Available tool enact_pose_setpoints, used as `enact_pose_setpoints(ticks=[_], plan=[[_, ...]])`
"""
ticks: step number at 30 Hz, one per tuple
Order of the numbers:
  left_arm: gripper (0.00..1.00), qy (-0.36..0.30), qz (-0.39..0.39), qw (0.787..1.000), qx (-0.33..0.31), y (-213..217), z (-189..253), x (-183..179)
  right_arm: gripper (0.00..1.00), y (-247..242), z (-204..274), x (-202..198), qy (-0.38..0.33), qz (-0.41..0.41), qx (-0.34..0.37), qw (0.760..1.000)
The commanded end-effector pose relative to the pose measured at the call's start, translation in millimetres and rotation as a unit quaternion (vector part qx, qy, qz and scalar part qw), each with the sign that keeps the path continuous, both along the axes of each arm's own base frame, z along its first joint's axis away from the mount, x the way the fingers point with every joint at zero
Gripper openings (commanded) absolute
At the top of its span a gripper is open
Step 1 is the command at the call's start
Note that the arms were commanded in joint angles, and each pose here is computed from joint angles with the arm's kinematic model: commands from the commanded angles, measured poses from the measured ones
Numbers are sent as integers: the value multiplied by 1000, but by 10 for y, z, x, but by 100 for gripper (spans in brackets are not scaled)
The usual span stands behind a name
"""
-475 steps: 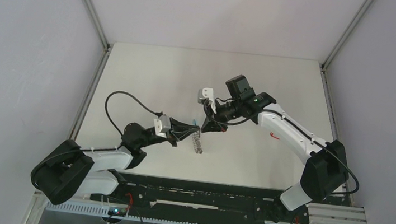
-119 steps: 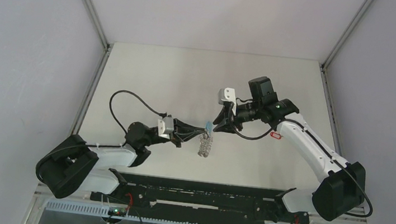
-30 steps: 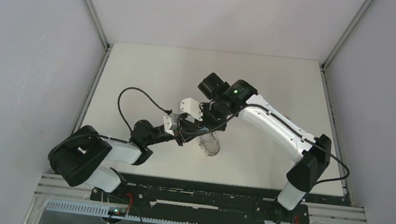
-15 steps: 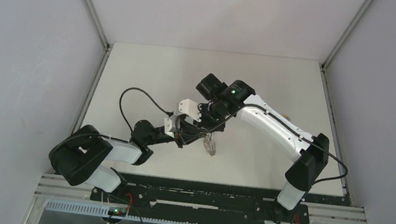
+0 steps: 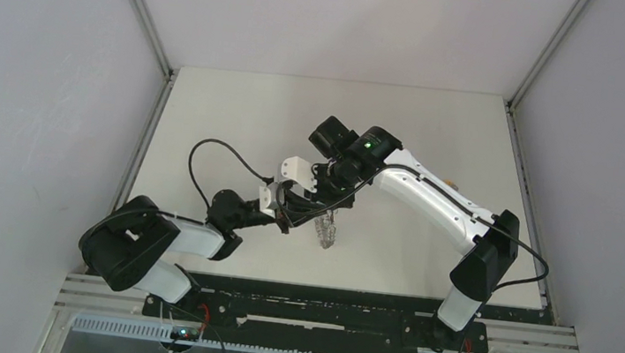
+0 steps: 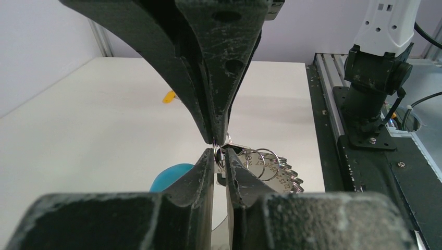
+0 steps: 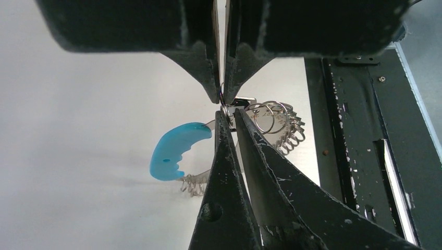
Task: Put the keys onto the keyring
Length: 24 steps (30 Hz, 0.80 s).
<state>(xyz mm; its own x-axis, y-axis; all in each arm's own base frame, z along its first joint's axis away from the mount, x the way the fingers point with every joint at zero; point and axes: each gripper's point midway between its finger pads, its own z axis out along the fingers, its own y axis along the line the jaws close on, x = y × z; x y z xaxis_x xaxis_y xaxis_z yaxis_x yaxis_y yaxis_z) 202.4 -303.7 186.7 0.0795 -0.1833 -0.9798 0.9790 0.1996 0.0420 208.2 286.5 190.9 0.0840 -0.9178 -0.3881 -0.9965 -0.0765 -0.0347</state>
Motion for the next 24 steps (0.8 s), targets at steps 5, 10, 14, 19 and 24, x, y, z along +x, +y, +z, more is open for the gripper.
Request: enact_pose_setpoints(ticks=[5,10,14,19,24], plan=[[16,-13,3,1000,-21,-76,176,88,0,277,223,-94,-14,44,56,997],[15,-8,-2,1000,-18,-96,141,90,0,308,254,-119,-15,53,65,996],[13,-4,-1,1000,-15,-106,107,104,0,337,273,-142,-16,60,71,996],[10,-1,2,1000,-14,-110,94,123,0,374,284,-189,-11,70,78,994],[7,10,7,1000,1,-139,35,168,0,407,340,-226,-13,81,94,992]])
